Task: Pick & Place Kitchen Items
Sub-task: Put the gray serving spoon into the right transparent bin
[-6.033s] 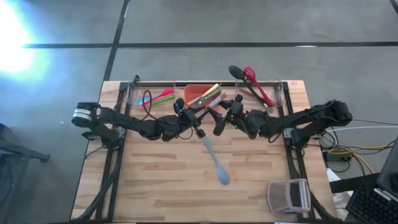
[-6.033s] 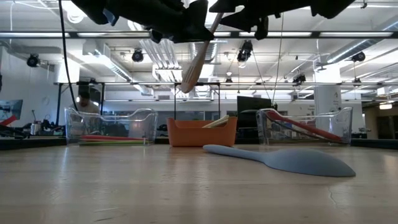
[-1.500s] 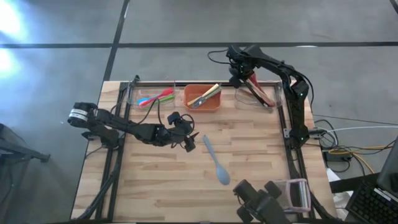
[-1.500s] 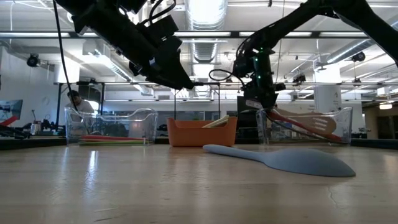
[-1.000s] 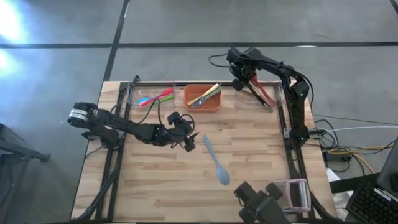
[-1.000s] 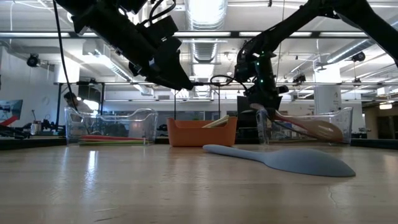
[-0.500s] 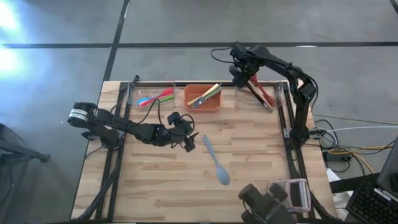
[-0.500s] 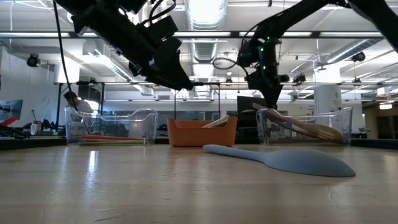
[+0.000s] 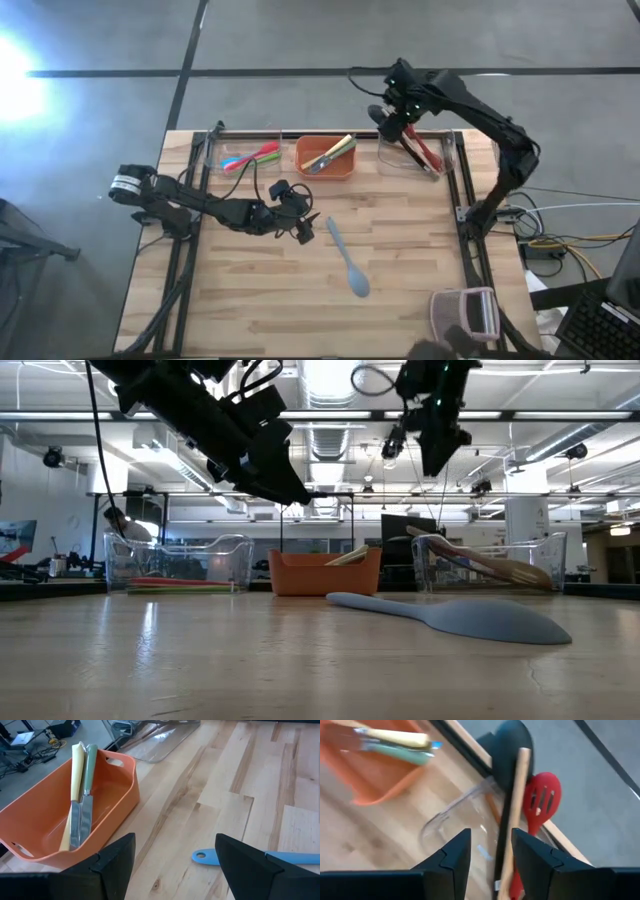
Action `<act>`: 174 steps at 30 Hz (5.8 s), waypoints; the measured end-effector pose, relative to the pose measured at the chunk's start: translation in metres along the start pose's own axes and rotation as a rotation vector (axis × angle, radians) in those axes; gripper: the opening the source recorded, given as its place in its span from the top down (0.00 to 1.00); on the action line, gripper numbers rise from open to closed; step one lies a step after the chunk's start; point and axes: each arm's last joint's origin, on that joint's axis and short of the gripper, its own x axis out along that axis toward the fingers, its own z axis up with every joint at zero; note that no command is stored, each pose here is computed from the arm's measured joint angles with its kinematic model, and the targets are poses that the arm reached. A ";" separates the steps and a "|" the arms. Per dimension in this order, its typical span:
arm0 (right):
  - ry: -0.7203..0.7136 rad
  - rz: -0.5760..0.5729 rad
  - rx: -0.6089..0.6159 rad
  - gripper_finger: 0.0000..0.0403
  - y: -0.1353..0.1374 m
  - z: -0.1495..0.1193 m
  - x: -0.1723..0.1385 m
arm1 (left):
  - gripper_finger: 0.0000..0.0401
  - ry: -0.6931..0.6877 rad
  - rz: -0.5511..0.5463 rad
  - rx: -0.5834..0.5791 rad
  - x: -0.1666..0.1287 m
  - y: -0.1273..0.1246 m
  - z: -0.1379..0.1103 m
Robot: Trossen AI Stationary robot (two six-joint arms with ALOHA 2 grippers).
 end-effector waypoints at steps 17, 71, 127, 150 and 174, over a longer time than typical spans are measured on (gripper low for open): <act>-0.061 0.112 -0.102 0.76 0.057 -0.054 -0.059 | 0.31 -0.001 -0.001 0.018 0.000 0.000 0.000; -0.099 0.294 -0.233 0.85 0.118 -0.159 -0.054 | 0.38 0.591 -0.542 1.229 0.113 -0.039 0.038; -0.155 0.314 -0.263 0.88 0.109 -0.165 -0.065 | 0.78 0.700 -0.836 0.717 0.124 -0.049 0.021; -0.447 0.326 -0.109 0.89 0.068 -0.194 -0.096 | 0.92 0.503 -0.724 0.714 0.112 -0.028 0.022; -0.425 0.314 -0.129 0.89 0.074 -0.191 -0.091 | 0.28 0.365 -0.727 0.869 0.101 -0.061 0.027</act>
